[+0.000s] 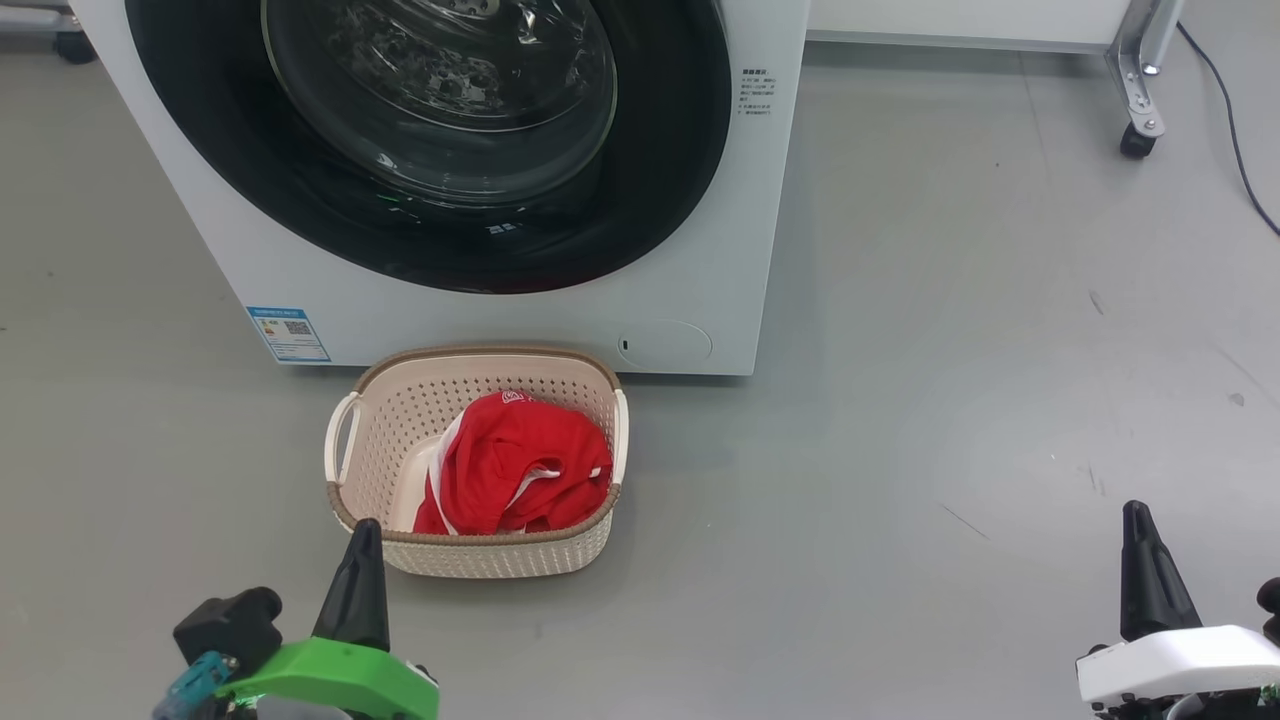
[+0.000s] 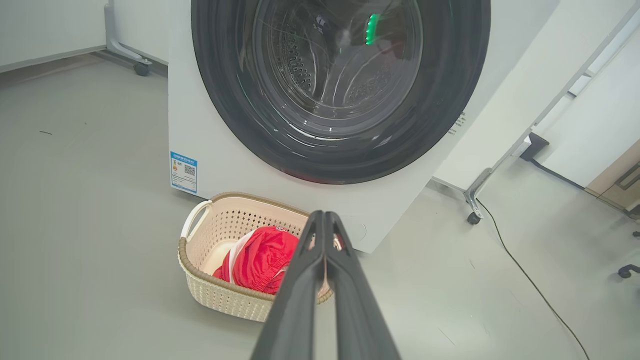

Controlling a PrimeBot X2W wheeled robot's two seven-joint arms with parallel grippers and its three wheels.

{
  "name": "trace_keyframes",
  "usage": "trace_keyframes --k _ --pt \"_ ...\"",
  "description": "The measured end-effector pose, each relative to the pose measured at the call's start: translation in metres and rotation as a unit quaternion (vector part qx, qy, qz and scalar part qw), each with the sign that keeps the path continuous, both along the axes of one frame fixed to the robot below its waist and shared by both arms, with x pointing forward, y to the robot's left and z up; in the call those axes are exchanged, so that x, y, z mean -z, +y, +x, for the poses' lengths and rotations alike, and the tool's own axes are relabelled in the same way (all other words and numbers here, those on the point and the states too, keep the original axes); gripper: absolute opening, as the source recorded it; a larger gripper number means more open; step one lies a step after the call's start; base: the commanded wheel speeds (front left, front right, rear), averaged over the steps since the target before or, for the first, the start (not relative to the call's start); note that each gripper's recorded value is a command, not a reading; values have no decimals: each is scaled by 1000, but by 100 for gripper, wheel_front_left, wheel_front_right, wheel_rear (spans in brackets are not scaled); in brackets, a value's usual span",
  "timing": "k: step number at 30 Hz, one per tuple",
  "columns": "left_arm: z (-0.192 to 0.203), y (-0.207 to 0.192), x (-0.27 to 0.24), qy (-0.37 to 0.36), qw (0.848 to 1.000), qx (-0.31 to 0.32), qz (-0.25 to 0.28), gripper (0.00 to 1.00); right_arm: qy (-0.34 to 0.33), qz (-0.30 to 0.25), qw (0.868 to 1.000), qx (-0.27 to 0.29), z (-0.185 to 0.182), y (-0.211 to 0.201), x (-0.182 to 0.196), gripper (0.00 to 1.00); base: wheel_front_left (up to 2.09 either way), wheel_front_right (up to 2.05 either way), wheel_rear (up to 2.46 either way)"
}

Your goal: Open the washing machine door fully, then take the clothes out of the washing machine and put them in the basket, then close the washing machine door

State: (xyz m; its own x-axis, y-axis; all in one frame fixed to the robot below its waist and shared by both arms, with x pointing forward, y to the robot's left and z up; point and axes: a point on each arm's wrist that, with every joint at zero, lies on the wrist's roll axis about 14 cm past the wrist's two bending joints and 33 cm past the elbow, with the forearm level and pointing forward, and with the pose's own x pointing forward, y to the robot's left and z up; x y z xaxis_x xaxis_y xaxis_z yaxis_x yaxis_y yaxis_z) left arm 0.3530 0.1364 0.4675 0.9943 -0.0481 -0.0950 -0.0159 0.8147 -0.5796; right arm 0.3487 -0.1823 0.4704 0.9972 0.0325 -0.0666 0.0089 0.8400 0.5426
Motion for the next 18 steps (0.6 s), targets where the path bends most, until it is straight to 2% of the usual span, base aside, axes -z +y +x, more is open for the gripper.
trace_keyframes --k 18 --pt "3 12 4 26 993 -20 -111 0 21 109 993 28 5 -10 3 0 0 0 0"
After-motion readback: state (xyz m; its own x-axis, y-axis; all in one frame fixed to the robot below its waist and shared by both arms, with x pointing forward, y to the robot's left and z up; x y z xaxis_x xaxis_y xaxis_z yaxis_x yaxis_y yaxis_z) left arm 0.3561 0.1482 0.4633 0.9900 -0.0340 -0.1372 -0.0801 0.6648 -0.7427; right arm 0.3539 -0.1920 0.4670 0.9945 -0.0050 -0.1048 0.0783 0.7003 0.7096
